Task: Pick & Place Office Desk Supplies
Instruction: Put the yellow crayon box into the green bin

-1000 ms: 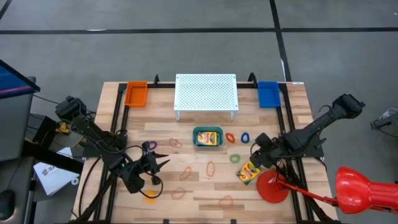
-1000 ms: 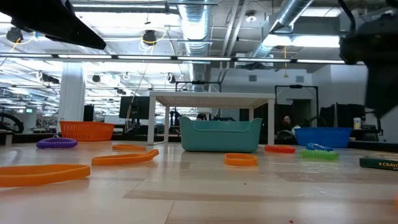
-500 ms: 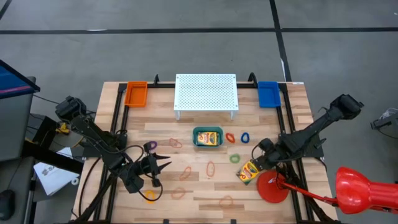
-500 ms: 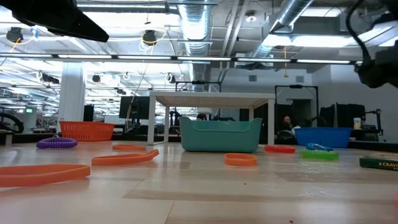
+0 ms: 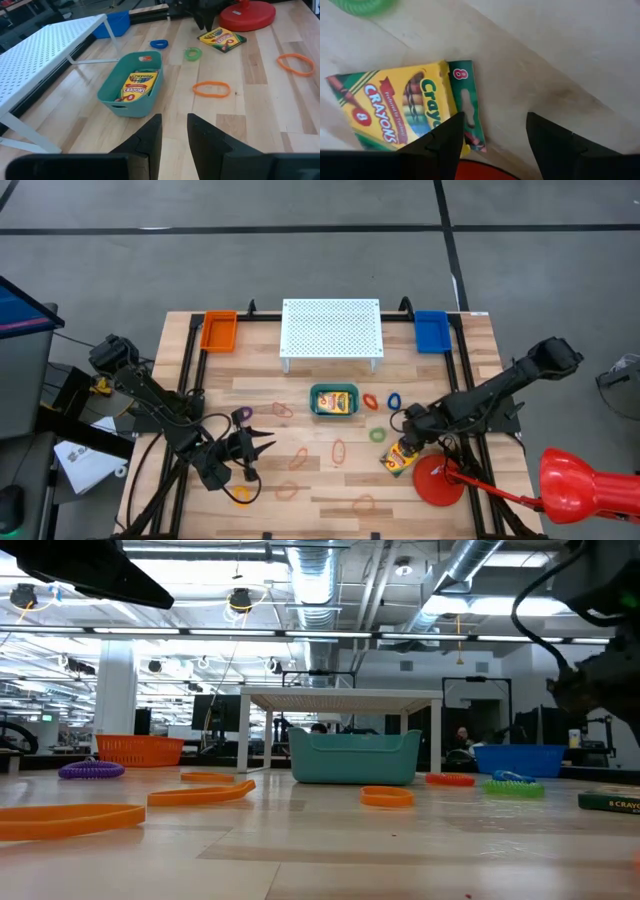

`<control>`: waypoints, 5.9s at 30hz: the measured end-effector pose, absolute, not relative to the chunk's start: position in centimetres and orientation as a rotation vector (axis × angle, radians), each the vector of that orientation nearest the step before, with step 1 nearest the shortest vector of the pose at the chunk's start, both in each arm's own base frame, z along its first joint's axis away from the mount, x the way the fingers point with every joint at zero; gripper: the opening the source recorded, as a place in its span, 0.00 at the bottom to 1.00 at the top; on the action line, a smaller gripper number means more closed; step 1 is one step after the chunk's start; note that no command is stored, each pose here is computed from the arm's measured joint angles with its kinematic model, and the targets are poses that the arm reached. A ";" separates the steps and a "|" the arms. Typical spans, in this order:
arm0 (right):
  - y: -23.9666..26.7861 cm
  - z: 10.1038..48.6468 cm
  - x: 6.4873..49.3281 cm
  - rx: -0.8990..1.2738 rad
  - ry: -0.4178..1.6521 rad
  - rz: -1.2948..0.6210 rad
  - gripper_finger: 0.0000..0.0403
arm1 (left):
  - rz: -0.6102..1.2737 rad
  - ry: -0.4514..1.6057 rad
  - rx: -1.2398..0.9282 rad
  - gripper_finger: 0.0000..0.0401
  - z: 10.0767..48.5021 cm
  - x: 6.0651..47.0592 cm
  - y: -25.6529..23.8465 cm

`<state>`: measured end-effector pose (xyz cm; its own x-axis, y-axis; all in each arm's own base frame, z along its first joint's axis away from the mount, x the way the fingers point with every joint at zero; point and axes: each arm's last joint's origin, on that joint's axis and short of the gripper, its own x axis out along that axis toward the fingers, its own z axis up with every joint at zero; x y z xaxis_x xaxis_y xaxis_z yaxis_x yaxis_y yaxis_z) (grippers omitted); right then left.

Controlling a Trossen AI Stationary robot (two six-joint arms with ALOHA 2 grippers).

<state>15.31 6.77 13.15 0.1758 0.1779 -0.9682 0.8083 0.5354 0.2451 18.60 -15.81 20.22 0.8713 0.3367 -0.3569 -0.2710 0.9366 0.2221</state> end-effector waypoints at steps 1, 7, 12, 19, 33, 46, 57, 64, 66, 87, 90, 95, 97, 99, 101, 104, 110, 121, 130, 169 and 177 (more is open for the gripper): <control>6.7 13.0 15.1 0.956 1.347 -0.547 0.52 | 0.319 0.402 0.167 0.21 20.2 18.6 -15.8; 6.1 12.9 13.8 1.022 1.272 -0.508 0.52 | 0.322 0.401 0.166 0.21 20.2 18.6 -15.8; 6.0 12.7 12.9 1.096 1.188 -0.471 0.52 | 0.324 0.401 0.167 0.21 20.2 18.7 -15.7; 6.8 12.1 12.4 1.172 1.124 -0.424 0.52 | 0.329 0.399 0.168 0.21 20.2 18.7 -15.7; 7.2 12.0 12.5 1.190 1.128 -0.398 0.51 | 0.328 0.399 0.168 0.21 20.2 18.7 -15.7; 7.1 11.9 12.4 1.164 1.139 -0.404 0.29 | 0.328 0.399 0.168 0.21 20.2 18.6 -15.7; 7.3 11.4 12.7 1.128 1.157 -0.411 0.20 | 0.328 0.399 0.168 0.21 20.2 18.6 -15.7; 7.7 10.9 13.4 1.123 1.149 -0.383 0.14 | 0.328 0.399 0.169 0.21 20.2 18.6 -15.7; 7.8 10.8 13.4 1.120 1.153 -0.386 0.11 | 0.328 0.399 0.168 0.21 20.2 18.7 -15.7; 8.2 12.5 15.4 1.025 0.903 -0.377 0.00 | 0.328 0.400 0.169 0.21 20.2 18.6 -15.7; 8.4 13.2 15.9 1.012 0.880 -0.359 0.00 | 0.328 0.400 0.169 0.21 20.2 18.6 -15.7; 8.9 14.5 16.7 1.014 0.858 -0.305 0.00 | 0.328 0.400 0.169 0.21 20.2 18.6 -15.7; 9.2 15.1 17.0 1.009 0.848 -0.279 0.00 | 0.328 0.400 0.169 0.21 20.2 18.6 -15.7; 9.4 15.6 17.3 1.007 0.833 -0.258 0.00 | 0.328 0.400 0.169 0.21 20.2 18.6 -15.7; 9.6 16.3 17.7 0.999 0.804 -0.233 0.00 | 0.328 0.400 0.169 0.21 20.2 18.6 -15.7; 9.8 17.1 18.2 0.991 0.746 -0.183 0.00 | 0.328 0.400 0.169 0.21 20.2 18.6 -15.7; 10.0 18.0 18.8 0.989 0.651 -0.125 0.00 | 0.328 0.400 0.169 0.21 20.2 18.6 -15.7; 9.8 20.0 20.0 0.904 0.389 -0.056 0.00 | 0.328 0.400 0.169 0.21 20.2 18.6 -15.7; 7.7 21.2 21.4 0.768 0.206 -0.101 0.00 | 0.329 0.405 0.176 0.21 20.2 18.6 -15.7; 2.5 12.9 29.5 0.936 -0.047 -0.119 0.00 | 0.334 0.425 0.197 0.21 19.6 18.3 -15.4; 2.4 11.8 30.1 0.964 0.002 -0.109 0.00 | 0.348 0.434 0.168 0.21 18.6 18.0 -15.0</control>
